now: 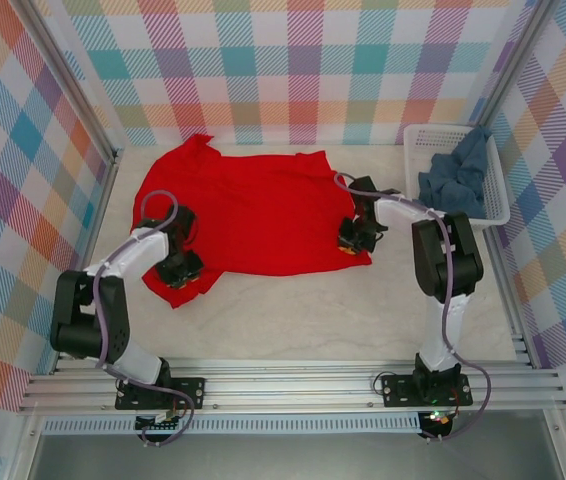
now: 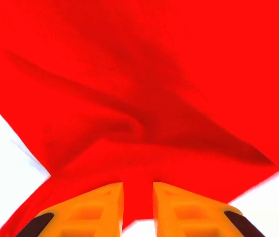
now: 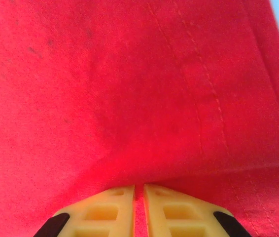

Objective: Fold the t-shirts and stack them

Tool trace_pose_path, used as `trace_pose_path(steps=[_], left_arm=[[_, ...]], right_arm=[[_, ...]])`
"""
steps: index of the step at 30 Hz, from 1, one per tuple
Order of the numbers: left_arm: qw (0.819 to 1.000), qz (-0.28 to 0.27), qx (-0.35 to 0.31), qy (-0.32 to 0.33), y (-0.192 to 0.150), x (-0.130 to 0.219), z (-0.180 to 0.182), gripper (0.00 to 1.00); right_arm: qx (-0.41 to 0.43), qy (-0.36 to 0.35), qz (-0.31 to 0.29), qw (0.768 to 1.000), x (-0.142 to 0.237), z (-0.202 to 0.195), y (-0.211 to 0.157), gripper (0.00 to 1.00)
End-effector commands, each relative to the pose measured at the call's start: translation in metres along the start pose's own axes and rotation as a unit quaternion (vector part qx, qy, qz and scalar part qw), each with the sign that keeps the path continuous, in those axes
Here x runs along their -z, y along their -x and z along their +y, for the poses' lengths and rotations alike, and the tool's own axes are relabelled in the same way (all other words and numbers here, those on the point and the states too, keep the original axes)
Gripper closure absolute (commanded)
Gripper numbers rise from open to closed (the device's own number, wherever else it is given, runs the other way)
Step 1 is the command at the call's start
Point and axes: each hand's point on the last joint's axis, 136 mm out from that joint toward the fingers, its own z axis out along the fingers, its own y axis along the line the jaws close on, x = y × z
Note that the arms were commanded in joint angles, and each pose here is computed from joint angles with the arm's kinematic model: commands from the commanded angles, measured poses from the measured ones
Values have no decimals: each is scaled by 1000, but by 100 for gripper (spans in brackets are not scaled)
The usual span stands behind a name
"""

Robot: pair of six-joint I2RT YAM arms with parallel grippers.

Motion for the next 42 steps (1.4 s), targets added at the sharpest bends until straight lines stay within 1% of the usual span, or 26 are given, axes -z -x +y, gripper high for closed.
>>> trace_pose_path(steps=[1, 4, 8, 10, 11, 13, 14, 15, 16, 17, 19, 21, 23, 25, 26, 27, 28, 30, 32, 36, 42], left_arm=[[998, 11, -51, 23, 17, -10, 9, 79], [997, -9, -68, 24, 41, -12, 3, 80], [993, -43, -96, 62, 72, -11, 2, 79], [990, -51, -101, 83, 80, -10, 5, 77], [988, -63, -100, 97, 83, -5, 8, 72], [982, -115, -102, 110, 87, 23, 8, 64], [976, -153, -111, 104, 85, 46, 2, 62], [970, -187, -128, 87, 76, 68, -8, 61], [967, -203, -142, 66, 64, 83, -17, 62], [964, -209, -160, 42, 48, 94, -26, 65], [963, -189, -194, 7, 12, 98, -37, 70], [961, -154, -228, -14, -26, 85, -40, 71], [962, -116, -246, -16, -48, 64, -36, 73], [962, -101, -255, 5, -53, 49, -27, 73], [960, -98, -261, 22, -51, 43, -24, 72], [958, -91, -270, 37, -50, 36, -23, 72], [955, -84, -281, 44, -50, 29, -25, 72], [951, -68, -296, 58, -49, 14, -28, 71], [948, -58, -306, 68, -49, 3, -30, 71], [943, -44, -321, 80, -50, -10, -29, 69], [936, -37, -340, 83, -50, -23, -32, 68]], right_arm=[[5, -45, 25, 999, -16, -20, -7, 85], [6, -45, 23, 999, -17, -19, -5, 85], [9, -45, 27, 999, -17, -18, -4, 85], [11, -44, 28, 999, -16, -17, -3, 85], [13, -41, 25, 999, -13, -15, -3, 85], [16, -37, 20, 999, -6, -12, -2, 85], [20, -35, 13, 999, -1, -9, -1, 85], [22, -33, 6, 999, 5, -8, 1, 85], [24, -32, 0, 999, 10, -7, 1, 85], [26, -29, -8, 999, 17, -5, 3, 85], [28, -27, -20, 999, 29, -4, 4, 85], [30, -19, -33, 999, 41, 0, 4, 82], [33, 8, -48, 998, 54, 9, 3, 78], [40, 57, -68, 995, 70, 24, 1, 73], [49, 102, -84, 990, 81, 36, -1, 71], [63, 164, -100, 979, 95, 53, -6, 68], [77, 218, -113, 966, 110, 68, -12, 66], [97, 322, -131, 933, 141, 92, -29, 61], [94, 362, -138, 917, 159, 97, -42, 58], [77, 374, -136, 914, 177, 93, -58, 58], [68, 364, -134, 919, 183, 83, -69, 59]])
